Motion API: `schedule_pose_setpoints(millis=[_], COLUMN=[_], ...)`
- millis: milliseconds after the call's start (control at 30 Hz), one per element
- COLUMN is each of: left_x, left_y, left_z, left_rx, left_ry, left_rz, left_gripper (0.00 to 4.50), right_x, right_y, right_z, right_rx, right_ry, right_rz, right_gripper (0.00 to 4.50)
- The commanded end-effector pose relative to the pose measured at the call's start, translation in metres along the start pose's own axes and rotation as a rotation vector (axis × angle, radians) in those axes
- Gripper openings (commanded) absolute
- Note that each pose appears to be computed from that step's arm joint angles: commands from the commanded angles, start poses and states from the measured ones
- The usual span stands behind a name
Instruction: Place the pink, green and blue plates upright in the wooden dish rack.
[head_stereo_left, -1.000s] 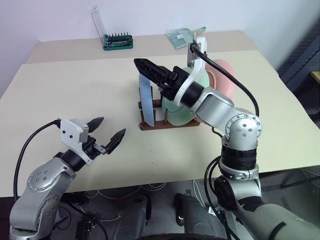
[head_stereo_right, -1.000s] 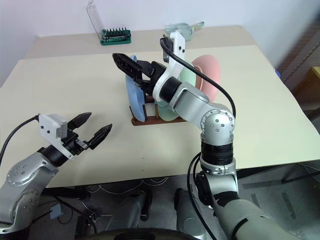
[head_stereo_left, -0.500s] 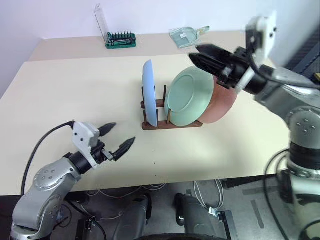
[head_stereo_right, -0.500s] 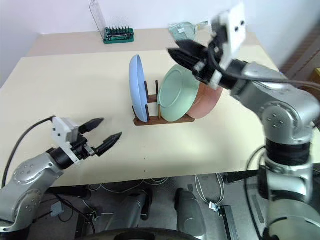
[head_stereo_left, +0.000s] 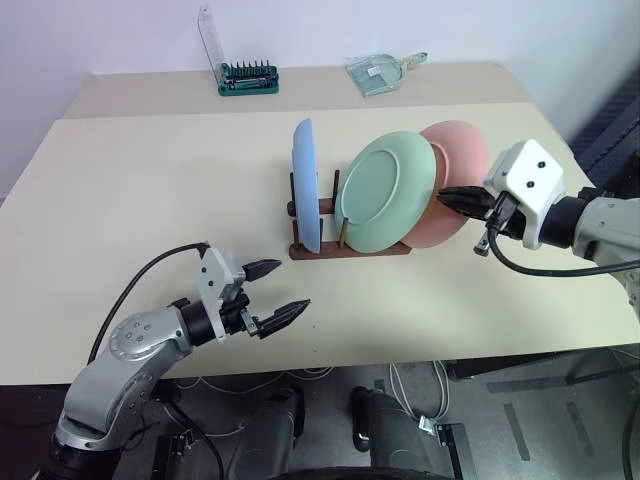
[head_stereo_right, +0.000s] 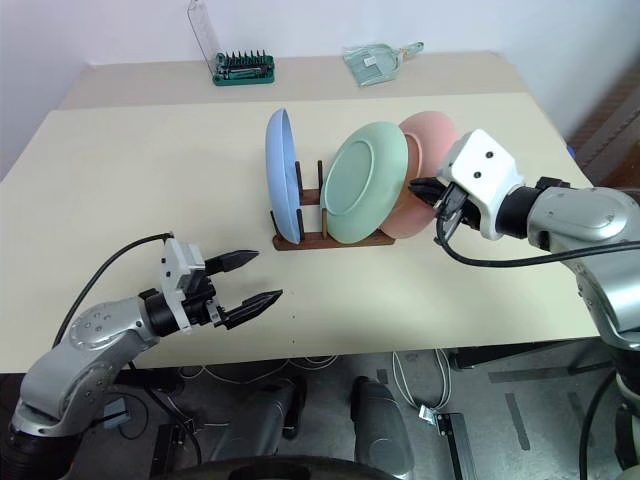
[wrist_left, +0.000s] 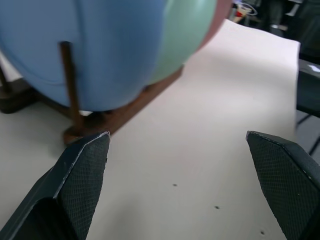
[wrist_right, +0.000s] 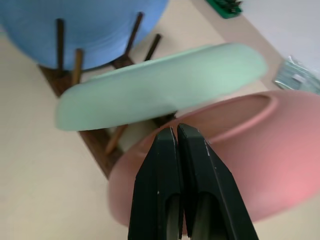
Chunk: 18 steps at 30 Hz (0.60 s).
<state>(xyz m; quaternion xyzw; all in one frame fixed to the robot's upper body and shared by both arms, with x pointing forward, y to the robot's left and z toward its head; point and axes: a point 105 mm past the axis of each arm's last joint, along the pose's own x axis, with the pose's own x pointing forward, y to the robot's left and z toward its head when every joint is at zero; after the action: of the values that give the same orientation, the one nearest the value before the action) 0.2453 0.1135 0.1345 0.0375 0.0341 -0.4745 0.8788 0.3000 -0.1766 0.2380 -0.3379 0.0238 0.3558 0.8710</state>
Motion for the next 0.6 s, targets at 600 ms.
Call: schedule_pose_setpoints(millis=[600], left_x=[0.001], left_y=[-0.007], left_z=[0.005], left_rx=[0.016], left_ry=[-0.041], left_rz=[0.039], left_gripper=[4.5], right_x=[0.017], right_y=[0.023], right_z=[0.047], right_rx=[-0.048], right_ry=[-0.202], right_rz=[0.125], right_gripper=[0.07])
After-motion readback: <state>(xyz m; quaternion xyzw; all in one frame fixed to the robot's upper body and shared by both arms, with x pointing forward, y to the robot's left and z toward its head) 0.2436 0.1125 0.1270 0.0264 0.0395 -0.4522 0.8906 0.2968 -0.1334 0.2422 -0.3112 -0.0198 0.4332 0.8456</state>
